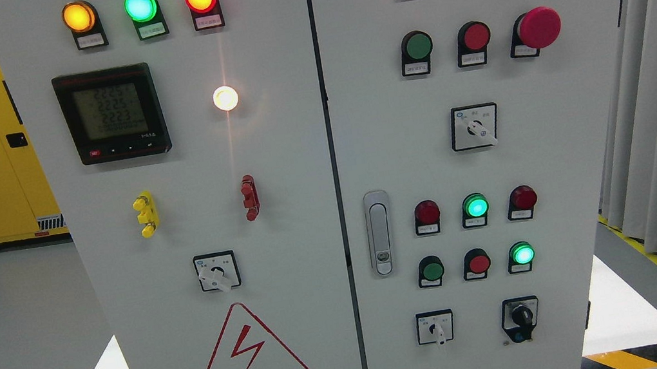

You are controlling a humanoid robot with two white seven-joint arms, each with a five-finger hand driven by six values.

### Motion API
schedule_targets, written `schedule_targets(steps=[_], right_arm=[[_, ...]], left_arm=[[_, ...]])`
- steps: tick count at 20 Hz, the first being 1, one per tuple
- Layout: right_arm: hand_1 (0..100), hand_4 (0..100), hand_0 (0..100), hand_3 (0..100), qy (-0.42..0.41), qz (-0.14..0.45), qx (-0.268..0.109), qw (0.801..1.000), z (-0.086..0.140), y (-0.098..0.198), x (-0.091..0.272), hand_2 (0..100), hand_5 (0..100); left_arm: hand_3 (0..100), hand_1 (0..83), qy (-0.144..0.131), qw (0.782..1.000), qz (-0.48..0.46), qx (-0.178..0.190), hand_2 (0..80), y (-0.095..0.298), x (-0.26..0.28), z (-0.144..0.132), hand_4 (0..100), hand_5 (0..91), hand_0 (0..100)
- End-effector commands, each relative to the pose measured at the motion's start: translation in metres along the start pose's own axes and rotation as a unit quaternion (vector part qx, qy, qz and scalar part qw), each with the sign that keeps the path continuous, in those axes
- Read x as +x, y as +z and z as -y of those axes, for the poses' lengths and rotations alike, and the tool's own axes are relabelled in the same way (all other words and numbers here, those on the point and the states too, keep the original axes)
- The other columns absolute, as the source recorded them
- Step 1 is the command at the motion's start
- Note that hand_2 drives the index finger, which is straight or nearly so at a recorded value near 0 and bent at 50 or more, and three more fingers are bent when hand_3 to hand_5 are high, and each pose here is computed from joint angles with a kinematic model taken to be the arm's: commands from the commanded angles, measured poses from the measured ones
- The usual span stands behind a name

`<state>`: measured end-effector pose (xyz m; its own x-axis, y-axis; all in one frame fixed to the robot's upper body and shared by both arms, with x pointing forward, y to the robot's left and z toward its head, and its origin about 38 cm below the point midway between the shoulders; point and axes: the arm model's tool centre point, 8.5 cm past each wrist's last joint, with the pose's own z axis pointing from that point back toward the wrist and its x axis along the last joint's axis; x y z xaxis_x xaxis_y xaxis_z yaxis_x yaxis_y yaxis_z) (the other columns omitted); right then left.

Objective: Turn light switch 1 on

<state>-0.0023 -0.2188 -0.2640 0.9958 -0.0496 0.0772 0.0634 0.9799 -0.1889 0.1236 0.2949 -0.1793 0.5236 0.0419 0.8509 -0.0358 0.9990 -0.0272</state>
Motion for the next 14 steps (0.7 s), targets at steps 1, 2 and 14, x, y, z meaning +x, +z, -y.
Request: schedule_targets(steps=[1, 2, 14], right_arm=[[50, 0, 0, 0, 0.0, 0.0, 0.0, 1.0, 0.0, 0.0, 0.0, 4, 0], [50, 0, 0, 0, 0.0, 0.0, 0.0, 1.0, 0.0, 0.0, 0.0, 4, 0], [50, 0, 0, 0, 0.0, 0.0, 0.0, 1.0, 0.0, 0.0, 0.0, 4, 0]], left_arm=[[11, 29.1, 0.073, 0.96, -0.27, -0.009, 5.3, 0.104, -0.142, 0.03, 20, 0.0, 33], [5, 28.5, 0.069, 0.957, -0.283, -0.017, 2.5, 0.106, -0.145, 0.034, 16, 0.0, 33], [0, 22.8, 0.022, 0.903, -0.424, -0.065, 0.0, 0.121, -0.168, 0.055, 0, 0.0, 32]])
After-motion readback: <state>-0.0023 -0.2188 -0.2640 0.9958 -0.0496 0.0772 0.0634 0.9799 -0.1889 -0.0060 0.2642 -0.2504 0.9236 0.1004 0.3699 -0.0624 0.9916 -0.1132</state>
